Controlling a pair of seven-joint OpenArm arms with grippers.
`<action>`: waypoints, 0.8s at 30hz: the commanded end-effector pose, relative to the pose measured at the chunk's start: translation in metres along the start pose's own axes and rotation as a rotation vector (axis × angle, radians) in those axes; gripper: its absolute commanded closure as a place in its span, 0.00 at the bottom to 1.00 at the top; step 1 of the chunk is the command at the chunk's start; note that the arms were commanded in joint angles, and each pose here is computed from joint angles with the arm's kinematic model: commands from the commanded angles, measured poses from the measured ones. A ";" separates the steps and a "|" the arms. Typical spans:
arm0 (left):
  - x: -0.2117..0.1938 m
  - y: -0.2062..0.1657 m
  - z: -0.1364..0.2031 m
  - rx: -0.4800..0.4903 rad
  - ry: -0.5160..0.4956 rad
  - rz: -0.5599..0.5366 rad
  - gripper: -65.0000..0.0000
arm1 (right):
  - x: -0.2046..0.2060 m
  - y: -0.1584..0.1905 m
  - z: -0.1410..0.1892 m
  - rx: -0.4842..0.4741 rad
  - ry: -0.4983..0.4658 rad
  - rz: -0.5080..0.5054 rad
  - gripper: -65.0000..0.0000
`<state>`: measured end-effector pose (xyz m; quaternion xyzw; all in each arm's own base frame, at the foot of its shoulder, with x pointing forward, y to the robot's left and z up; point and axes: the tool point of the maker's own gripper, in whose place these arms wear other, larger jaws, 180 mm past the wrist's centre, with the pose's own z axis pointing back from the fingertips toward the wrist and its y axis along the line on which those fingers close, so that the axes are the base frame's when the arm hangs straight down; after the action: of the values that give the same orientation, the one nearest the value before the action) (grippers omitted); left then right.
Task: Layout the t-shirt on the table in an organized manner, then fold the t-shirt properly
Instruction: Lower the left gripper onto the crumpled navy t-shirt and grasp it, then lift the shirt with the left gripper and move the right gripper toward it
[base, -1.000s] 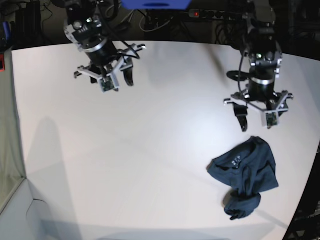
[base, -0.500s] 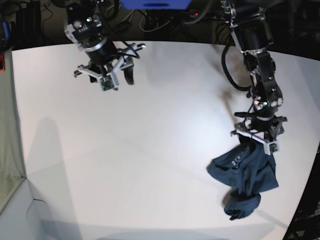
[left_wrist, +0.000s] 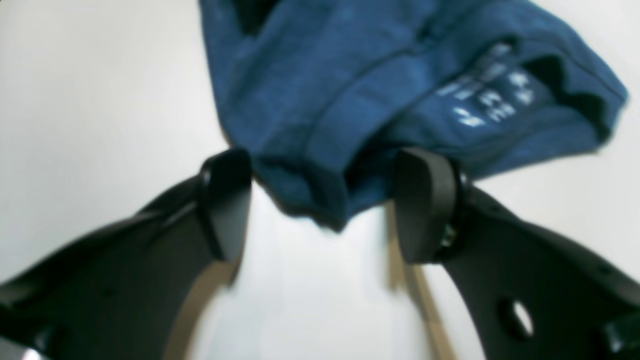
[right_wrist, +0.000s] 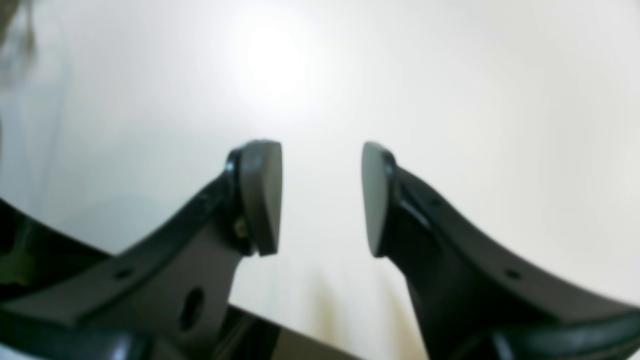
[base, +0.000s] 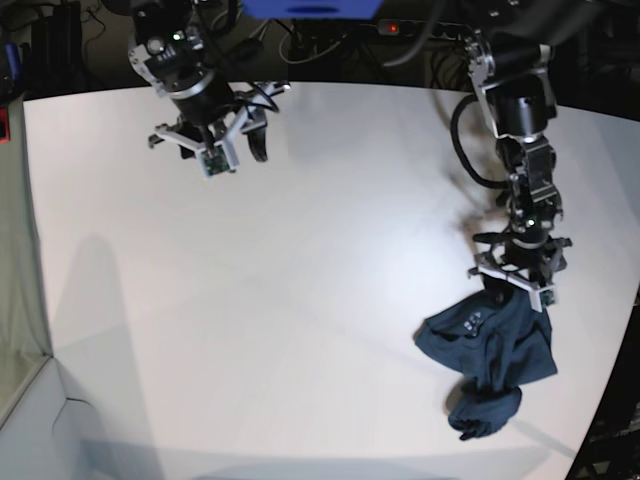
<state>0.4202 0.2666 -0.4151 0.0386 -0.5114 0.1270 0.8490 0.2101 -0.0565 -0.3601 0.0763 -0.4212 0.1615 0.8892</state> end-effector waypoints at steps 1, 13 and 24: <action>0.026 -0.004 -0.005 -0.011 -0.063 0.005 0.34 | 0.010 -0.001 0.001 0.000 -0.035 0.006 0.59; 0.016 -0.008 -0.012 -0.018 -0.025 0.019 0.86 | 0.018 -0.004 -0.001 -0.005 -0.051 0.012 0.59; 0.004 0.024 0.062 0.019 -0.113 -0.113 1.00 | 0.054 -0.010 -0.010 -0.015 -0.140 0.037 0.58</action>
<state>0.3456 0.2730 -0.4096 0.0787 -0.5191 0.0851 0.8468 0.2503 -0.0530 -0.3341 0.0694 -0.4680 0.1696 0.8645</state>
